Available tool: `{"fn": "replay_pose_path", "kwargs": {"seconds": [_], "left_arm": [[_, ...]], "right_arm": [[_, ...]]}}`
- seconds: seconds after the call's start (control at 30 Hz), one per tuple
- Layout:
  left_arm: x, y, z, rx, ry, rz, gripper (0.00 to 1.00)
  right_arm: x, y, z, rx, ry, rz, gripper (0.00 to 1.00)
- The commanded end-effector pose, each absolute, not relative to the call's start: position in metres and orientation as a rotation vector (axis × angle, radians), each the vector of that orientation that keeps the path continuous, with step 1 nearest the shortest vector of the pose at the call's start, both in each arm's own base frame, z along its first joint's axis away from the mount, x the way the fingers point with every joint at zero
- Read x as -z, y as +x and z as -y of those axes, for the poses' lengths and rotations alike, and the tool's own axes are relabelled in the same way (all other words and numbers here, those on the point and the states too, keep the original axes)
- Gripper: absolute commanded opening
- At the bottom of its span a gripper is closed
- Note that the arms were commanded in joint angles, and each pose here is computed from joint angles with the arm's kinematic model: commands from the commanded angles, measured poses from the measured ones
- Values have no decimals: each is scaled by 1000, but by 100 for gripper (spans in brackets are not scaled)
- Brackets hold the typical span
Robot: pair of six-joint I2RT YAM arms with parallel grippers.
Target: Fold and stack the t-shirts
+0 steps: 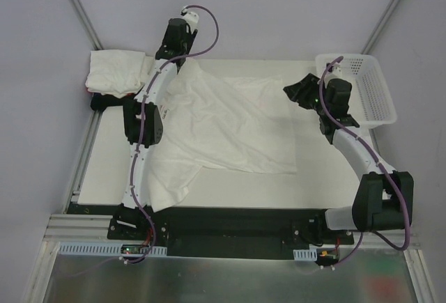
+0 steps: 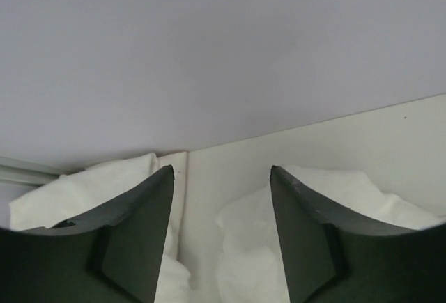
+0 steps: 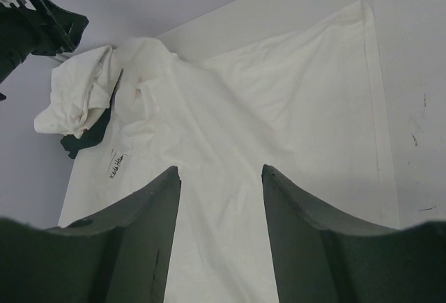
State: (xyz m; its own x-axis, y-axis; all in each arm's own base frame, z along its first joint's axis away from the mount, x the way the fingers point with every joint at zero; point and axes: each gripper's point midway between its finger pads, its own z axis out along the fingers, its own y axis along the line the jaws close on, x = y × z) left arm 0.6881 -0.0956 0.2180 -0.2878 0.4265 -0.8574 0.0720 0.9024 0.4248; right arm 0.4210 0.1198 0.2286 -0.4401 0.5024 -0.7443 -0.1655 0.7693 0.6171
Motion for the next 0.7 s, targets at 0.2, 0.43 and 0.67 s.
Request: {"fn": "replay_pose_path", "kwargs": {"seconds": [0.2, 0.43, 0.67], "left_arm": [[-236, 658, 103, -387, 342, -1847, 93], [-251, 577, 150, -291, 401, -1909, 98], [-221, 520, 166, -255, 439, -2018, 98]], "right_arm": [[-238, 406, -132, -791, 179, -1867, 53], [-175, 452, -150, -783, 234, -1986, 55], [-123, 540, -186, -850, 193, -2118, 55]]}}
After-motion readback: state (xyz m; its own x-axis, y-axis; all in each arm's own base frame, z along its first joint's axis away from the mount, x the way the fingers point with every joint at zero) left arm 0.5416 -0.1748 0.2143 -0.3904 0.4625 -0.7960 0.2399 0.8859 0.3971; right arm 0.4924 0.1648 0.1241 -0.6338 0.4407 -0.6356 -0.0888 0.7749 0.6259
